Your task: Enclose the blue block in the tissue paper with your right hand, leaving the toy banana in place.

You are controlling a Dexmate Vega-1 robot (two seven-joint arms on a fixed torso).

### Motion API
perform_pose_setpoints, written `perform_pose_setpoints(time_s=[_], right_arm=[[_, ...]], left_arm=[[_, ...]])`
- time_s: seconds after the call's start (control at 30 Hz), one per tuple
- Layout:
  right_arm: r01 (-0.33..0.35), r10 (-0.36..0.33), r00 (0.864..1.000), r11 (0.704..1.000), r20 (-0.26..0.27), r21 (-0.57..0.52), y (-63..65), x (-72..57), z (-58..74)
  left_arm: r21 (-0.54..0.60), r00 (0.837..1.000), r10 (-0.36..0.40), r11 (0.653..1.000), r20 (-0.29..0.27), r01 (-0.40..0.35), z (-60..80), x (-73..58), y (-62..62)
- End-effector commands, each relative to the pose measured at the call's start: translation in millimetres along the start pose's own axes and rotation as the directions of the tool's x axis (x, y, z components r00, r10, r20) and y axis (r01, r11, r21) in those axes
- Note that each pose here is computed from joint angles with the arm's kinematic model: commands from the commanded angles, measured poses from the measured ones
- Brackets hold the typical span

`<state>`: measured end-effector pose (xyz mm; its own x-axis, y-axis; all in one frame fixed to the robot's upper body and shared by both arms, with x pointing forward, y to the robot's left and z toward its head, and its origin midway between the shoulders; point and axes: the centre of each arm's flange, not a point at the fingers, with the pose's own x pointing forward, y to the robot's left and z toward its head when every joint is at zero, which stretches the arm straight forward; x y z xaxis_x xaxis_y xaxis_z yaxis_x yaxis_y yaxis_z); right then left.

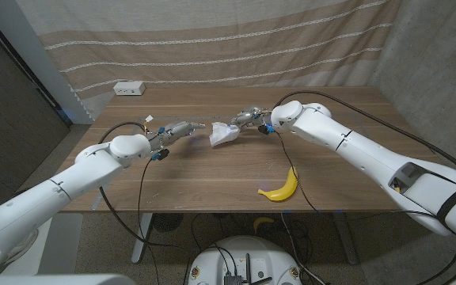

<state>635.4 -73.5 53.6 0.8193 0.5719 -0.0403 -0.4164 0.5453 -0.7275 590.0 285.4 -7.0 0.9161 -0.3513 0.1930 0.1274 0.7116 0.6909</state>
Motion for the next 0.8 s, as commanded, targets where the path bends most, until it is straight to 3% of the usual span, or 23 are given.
perform_pose_setpoints(time_s=[0.03,0.33,0.47,0.53,0.8], right_arm=[[-0.099,0.101,0.995,0.994,0.024,-0.054,-3.1,-17.4,9.2],[-0.139,0.14,0.989,0.99,0.048,-0.014,-4.2,-15.2,9.9],[-0.135,0.135,0.989,0.991,0.053,-0.011,-5.4,-14.8,10.0],[-0.132,0.132,0.99,0.991,0.056,-0.013,-5.6,-14.7,10.0],[-0.101,0.101,0.993,0.995,0.065,-0.002,-8.1,-14.2,9.0]], left_arm=[[0.14,0.995,-0.014,0.99,-0.1,0.028,16.6,12.1,-0.3],[0.236,0.972,-0.148,0.953,-0.18,0.189,27.8,29.9,-11.2],[0.222,0.956,-0.228,0.938,-0.187,0.267,28.5,34.2,-17.6],[0.218,0.944,-0.291,0.922,-0.156,0.321,28.3,37.0,-20.7],[0.215,0.916,-0.37,0.893,-0.152,0.396,33.2,38.4,-32.2]])
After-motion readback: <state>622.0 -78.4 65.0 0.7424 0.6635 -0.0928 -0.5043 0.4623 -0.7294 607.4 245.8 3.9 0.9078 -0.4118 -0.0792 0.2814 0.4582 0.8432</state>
